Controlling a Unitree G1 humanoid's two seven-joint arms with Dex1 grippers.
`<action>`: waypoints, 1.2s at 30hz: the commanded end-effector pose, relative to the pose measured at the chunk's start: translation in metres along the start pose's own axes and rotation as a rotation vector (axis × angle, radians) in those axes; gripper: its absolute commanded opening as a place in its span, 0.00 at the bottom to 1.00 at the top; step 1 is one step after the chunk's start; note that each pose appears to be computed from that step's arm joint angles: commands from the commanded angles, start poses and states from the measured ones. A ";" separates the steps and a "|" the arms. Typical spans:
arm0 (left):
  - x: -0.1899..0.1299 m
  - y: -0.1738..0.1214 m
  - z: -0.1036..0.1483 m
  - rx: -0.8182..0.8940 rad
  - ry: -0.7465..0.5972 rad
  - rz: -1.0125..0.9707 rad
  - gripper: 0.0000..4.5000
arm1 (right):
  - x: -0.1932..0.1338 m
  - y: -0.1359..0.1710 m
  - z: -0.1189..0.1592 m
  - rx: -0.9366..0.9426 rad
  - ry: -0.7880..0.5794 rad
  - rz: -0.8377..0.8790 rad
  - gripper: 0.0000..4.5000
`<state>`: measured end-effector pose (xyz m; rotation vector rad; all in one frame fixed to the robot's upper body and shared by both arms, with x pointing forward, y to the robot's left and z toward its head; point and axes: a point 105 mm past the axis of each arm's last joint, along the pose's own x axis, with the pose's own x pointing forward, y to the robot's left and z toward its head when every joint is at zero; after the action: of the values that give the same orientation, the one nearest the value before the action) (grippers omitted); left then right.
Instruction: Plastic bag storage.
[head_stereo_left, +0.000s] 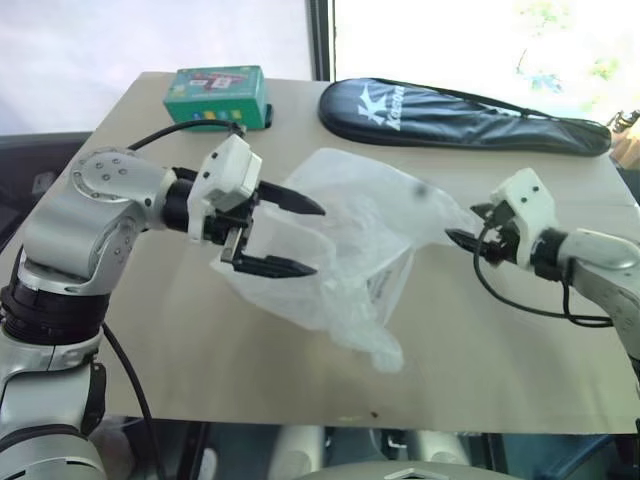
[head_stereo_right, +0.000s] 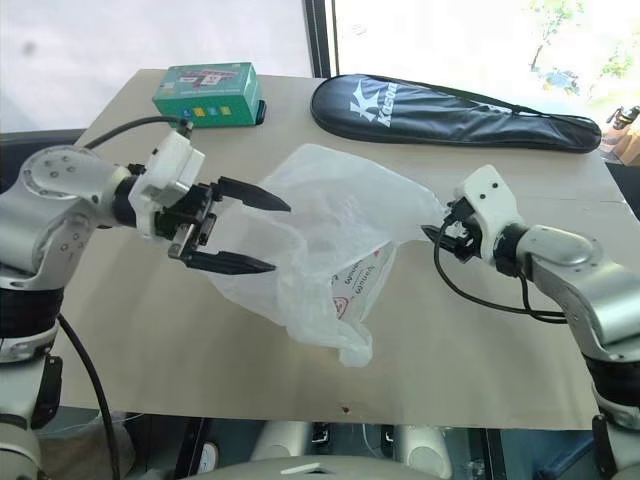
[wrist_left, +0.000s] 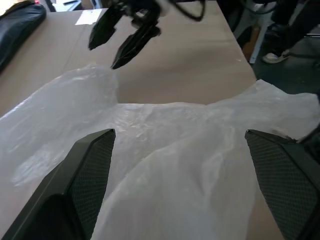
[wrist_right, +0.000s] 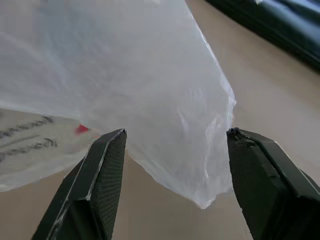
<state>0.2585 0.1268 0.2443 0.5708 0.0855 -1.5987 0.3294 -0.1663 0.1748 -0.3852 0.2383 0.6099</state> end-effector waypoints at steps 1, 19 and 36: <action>0.014 -0.011 0.005 0.122 0.010 -0.080 0.97 | 0.013 -0.017 -0.010 -0.056 0.022 -0.027 0.71; 0.101 -0.005 -0.019 0.535 0.034 -0.390 0.59 | 0.060 -0.034 -0.029 0.043 0.004 0.008 0.00; -0.076 0.134 0.124 -0.075 -0.831 0.572 0.02 | -0.021 -0.077 0.144 0.491 -0.725 0.083 0.00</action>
<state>0.3417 0.1132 0.4026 -0.0824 -0.5237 -1.2415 0.3896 -0.1697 0.2859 0.2938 -0.1370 0.6788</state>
